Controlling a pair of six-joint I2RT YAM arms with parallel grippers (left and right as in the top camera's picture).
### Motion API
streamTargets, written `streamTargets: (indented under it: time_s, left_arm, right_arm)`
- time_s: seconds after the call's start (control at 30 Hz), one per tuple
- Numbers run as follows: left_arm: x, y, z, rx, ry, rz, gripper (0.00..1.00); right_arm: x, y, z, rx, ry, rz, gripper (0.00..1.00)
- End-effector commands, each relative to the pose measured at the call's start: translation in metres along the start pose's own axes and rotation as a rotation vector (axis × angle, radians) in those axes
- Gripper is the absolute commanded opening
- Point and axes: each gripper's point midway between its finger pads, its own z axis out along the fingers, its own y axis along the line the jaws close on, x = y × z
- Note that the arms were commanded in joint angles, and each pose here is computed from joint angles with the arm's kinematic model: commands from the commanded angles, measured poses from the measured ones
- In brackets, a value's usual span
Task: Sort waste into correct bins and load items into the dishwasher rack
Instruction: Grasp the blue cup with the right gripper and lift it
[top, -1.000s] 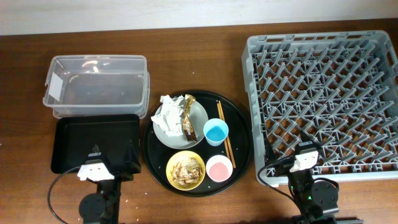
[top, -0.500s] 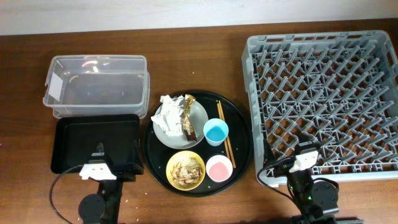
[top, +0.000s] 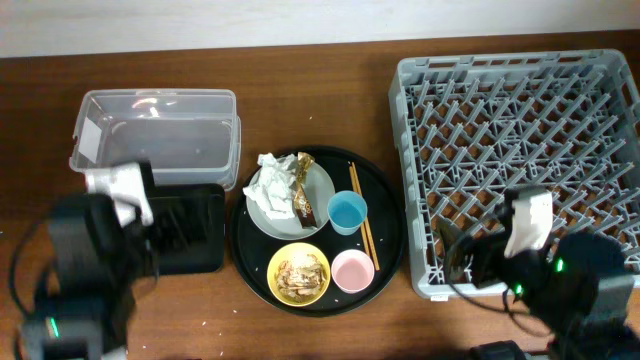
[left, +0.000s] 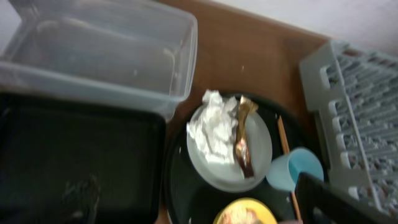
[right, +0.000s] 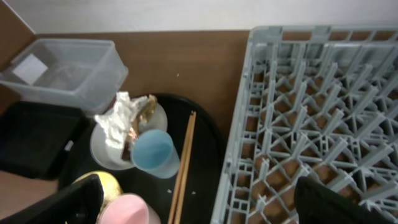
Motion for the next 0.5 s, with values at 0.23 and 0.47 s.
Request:
streamTargets:
  time_s: [0.23,0.47]
  left_arm:
    - [0.05,-0.084,0.097,0.11,0.54,0.209,0.99]
    - [0.098,-0.172,0.177,0.156,0.504,0.502,0.77]
  right_arm:
    - [0.01,-0.015,0.051,0.081,0.305,0.351,0.98]
    - [0.019,-0.015,0.054,0.089,0.352,0.386,1.0]
